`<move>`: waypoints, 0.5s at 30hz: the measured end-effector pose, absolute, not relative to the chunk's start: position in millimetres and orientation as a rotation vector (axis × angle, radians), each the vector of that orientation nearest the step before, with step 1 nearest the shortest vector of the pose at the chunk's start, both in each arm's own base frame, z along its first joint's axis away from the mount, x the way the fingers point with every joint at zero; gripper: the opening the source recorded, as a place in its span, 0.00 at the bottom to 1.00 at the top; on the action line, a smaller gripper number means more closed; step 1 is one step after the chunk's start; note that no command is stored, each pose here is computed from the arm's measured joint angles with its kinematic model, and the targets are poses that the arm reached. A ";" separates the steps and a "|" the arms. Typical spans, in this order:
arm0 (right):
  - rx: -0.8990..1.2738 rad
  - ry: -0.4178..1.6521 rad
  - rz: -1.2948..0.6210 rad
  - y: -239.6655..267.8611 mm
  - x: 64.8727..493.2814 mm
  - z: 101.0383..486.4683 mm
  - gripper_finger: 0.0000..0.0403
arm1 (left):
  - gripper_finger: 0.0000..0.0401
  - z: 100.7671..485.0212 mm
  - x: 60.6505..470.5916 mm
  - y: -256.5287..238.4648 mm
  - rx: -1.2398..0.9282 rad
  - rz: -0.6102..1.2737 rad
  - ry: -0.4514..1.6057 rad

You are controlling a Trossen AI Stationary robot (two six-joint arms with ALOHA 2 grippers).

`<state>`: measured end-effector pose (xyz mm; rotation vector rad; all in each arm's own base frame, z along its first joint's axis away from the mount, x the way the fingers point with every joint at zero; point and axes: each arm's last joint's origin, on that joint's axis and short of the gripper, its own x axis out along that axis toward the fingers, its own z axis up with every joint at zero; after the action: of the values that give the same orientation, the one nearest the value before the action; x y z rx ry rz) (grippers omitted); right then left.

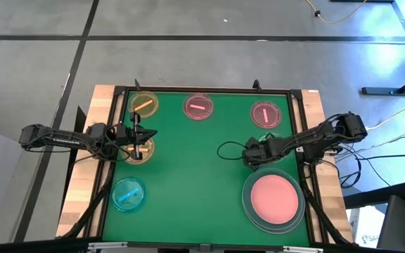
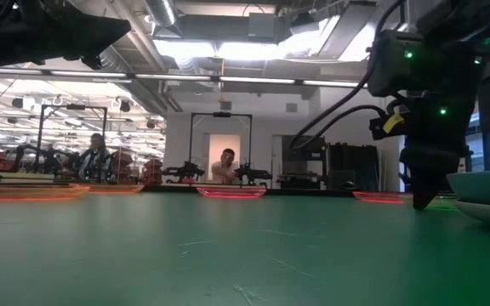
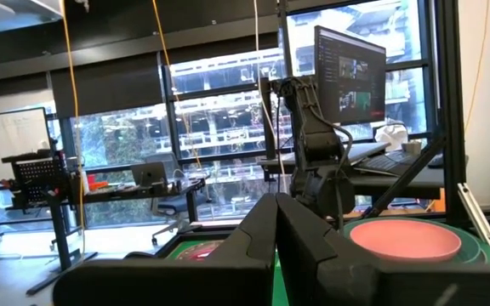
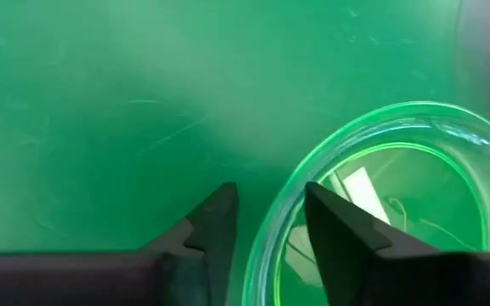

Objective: Stack plastic plates
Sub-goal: Stack the light green plate on top of the pink plate

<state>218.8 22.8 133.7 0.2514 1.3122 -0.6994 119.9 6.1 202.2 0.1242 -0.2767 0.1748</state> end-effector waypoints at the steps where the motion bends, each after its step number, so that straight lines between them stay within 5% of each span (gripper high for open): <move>1: 0.243 1.315 -0.691 22.8 218.4 133.0 0.29 | 0.01 202.2 119.9 6.1 0.124 0.175 -0.277; 10: 0.174 1.337 -0.622 23.6 219.0 132.5 0.02 | 0.01 202.2 119.9 6.1 0.124 0.177 -0.276; 15: 0.147 1.361 -0.608 24.2 223.0 139.6 0.04 | 0.01 202.2 119.9 6.1 0.124 0.177 -0.277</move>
<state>223.0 24.2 139.6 0.1465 1.3613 -0.6080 119.9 6.1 202.2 0.1238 -0.2766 0.1771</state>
